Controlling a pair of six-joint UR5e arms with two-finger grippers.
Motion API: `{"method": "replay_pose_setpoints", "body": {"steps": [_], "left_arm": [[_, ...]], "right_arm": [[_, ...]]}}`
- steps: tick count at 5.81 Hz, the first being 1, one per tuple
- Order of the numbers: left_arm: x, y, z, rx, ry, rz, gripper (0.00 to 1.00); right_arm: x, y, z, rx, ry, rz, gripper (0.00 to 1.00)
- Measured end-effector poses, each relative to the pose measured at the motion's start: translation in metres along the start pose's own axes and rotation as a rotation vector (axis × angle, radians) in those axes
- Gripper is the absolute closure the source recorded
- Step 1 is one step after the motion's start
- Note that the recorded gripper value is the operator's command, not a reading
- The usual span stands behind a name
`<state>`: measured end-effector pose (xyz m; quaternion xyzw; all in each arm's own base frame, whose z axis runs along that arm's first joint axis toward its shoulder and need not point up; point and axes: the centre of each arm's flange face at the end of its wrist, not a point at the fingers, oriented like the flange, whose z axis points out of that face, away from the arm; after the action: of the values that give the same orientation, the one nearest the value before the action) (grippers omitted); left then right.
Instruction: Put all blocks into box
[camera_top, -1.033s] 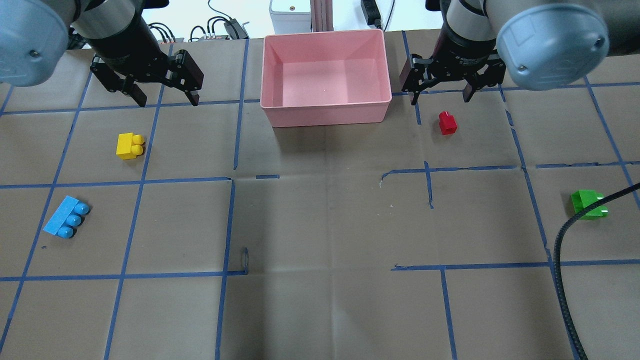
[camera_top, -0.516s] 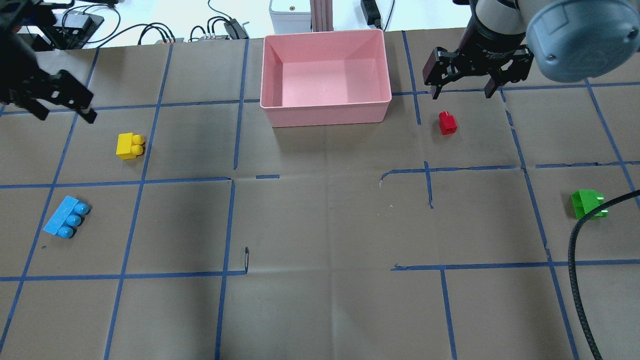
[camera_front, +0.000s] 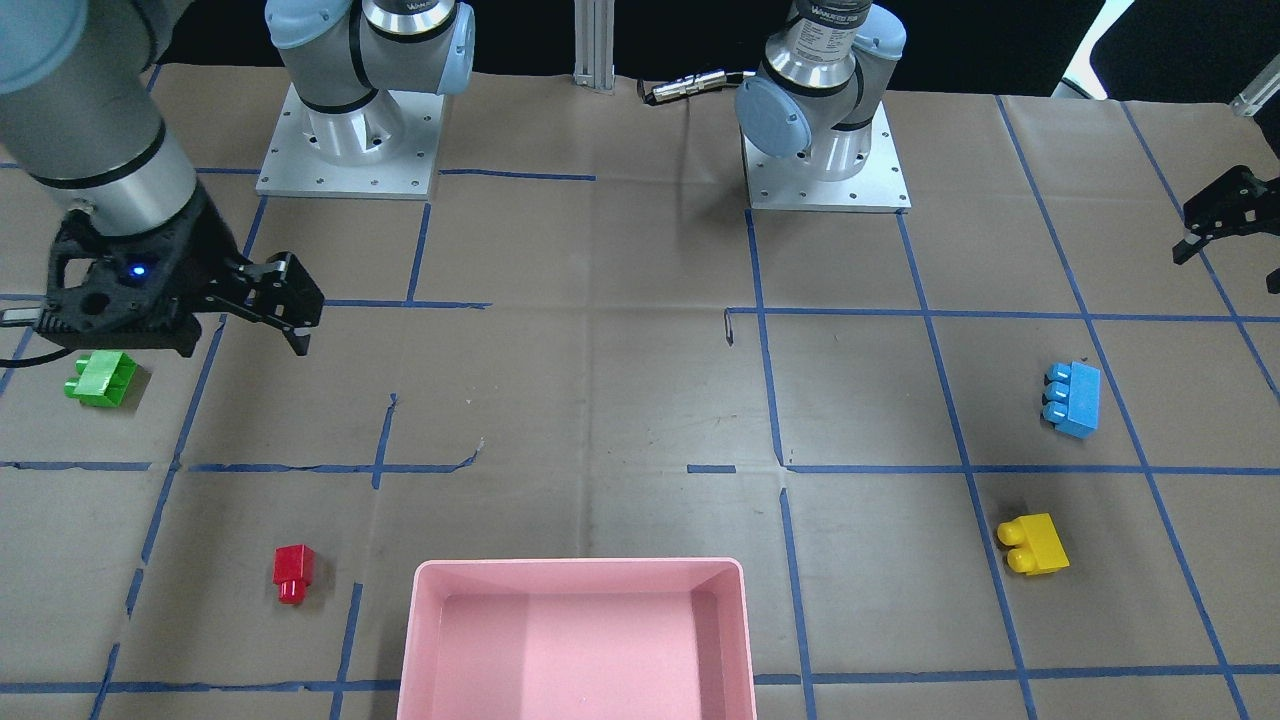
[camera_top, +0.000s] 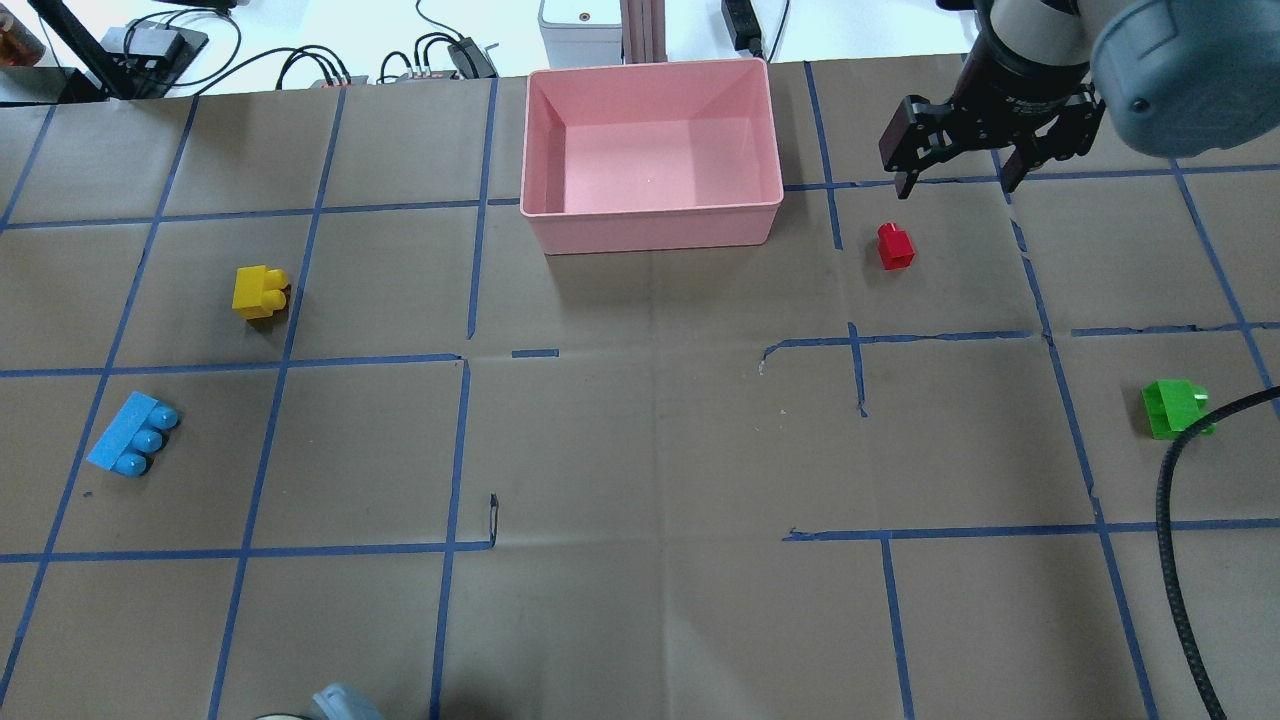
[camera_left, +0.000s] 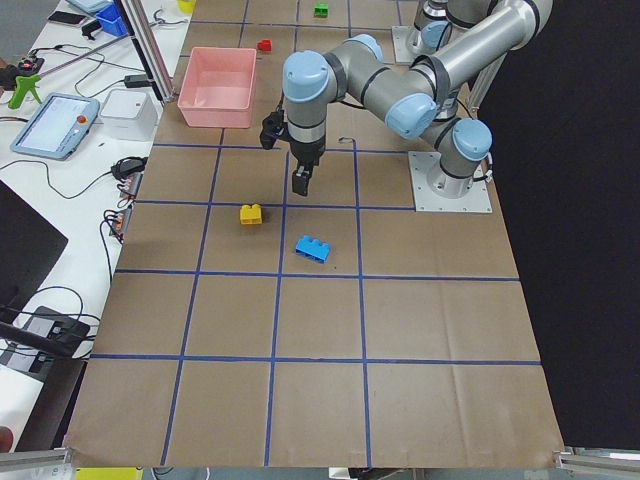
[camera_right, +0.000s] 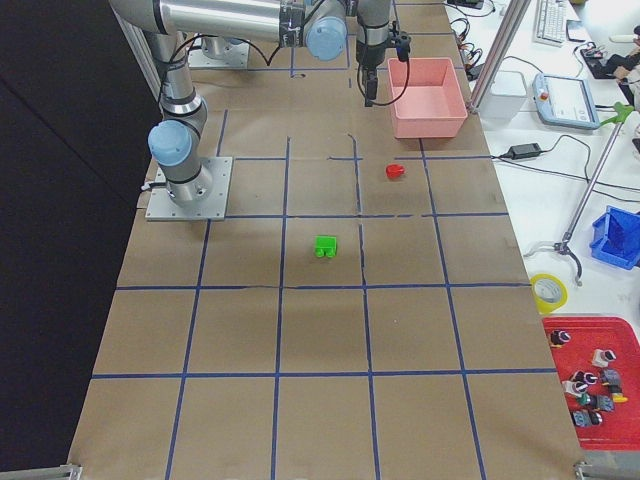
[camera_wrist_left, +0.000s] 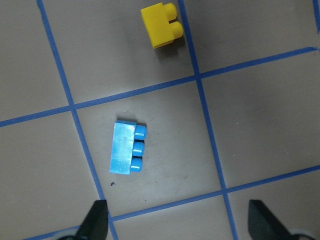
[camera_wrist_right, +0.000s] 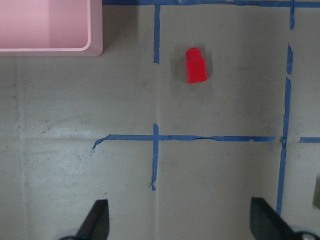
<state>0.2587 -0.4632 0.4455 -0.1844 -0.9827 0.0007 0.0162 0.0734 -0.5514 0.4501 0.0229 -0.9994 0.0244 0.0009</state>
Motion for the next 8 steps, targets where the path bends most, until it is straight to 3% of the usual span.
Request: {"method": "replay_pose_setpoints", "body": {"steps": [2, 4, 6, 8], "left_arm": [[-0.017, 0.002, 0.053, 0.000, 0.016, 0.095, 0.01], [-0.018, 0.003, 0.114, 0.012, -0.006, 0.111, 0.01], [-0.009, 0.008, 0.171, 0.026, -0.038, 0.100, 0.01], [-0.017, 0.004, 0.216, 0.056, -0.037, 0.060, 0.01]], "right_arm": [[0.117, 0.028, 0.014, -0.011, -0.004, -0.048, 0.02], [0.216, 0.073, 0.033, -0.002, -0.014, -0.016, 0.01], [0.260, 0.091, 0.070, 0.061, -0.009, -0.010, 0.00], [0.268, 0.120, 0.135, 0.044, -0.038, 0.023, 0.01]]}}
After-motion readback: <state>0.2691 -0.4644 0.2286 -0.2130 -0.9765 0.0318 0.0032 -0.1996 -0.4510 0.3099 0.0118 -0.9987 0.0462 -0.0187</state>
